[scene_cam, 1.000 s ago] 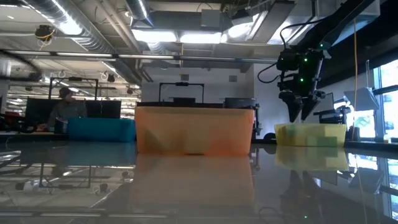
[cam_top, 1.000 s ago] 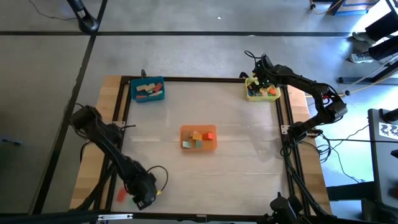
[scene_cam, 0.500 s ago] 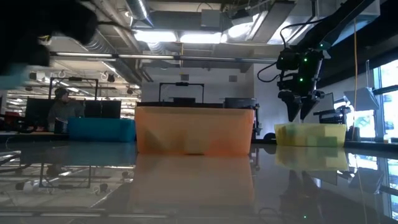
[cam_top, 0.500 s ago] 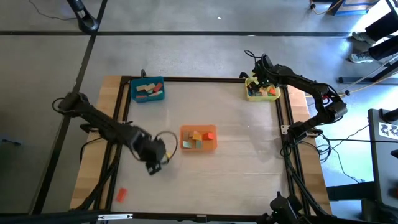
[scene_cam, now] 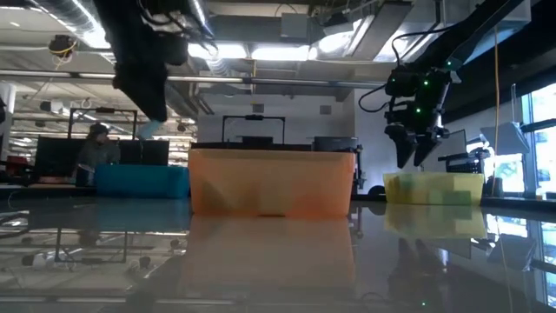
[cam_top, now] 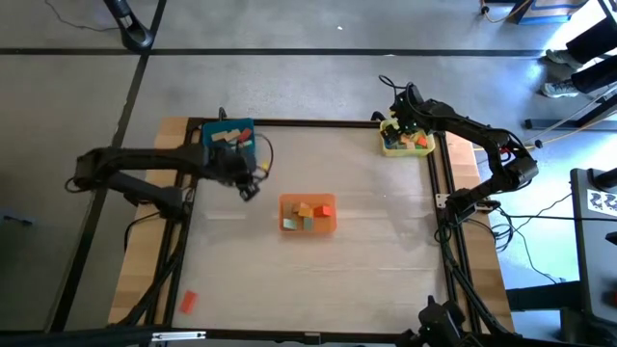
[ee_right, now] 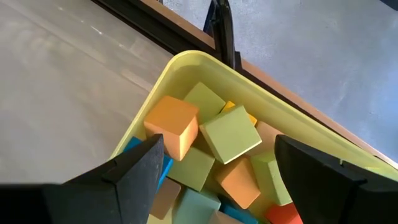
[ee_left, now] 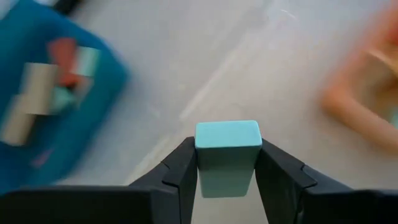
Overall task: Sort blocks by size
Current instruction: Put the blue rectangular block into the blue bin
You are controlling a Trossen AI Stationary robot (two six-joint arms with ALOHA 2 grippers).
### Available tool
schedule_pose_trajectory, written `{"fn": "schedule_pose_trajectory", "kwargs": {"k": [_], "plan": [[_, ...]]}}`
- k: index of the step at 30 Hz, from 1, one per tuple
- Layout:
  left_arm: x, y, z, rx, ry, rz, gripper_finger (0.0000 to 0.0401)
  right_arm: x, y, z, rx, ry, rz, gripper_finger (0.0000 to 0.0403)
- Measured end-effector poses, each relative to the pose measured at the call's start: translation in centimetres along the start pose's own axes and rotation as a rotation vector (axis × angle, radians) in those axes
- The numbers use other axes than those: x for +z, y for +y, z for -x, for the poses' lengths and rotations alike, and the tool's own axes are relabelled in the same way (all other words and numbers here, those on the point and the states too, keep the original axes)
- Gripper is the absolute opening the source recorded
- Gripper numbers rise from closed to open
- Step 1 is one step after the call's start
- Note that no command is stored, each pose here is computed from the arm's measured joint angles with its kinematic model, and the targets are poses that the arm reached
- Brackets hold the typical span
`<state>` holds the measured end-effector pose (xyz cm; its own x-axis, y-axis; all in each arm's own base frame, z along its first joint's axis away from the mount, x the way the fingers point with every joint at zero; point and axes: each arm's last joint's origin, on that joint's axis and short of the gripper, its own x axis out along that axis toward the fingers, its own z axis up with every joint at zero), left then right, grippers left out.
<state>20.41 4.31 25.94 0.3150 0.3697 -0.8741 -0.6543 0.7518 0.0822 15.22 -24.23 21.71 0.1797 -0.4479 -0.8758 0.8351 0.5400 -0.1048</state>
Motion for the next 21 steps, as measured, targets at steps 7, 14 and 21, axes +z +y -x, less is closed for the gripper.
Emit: {"fn": "schedule_pose_trajectory", "kwargs": {"k": [7,14,21], "plan": [[2.1,4.1,-2.0,0.225,-0.109,0.065,0.0125,0.1,0.2,-0.3,0.049,-0.043,-0.031,0.0303],[3.5,8.9,-4.2,0.345,-0.157,0.206,0.0126,0.1,0.2,-0.4,0.065,-0.053,-0.026,0.0303],[3.6,11.8,-6.7,0.423,-0.058,0.273,0.0126,0.3,0.2,-0.4,0.073,-0.081,-0.019,0.0303]]}}
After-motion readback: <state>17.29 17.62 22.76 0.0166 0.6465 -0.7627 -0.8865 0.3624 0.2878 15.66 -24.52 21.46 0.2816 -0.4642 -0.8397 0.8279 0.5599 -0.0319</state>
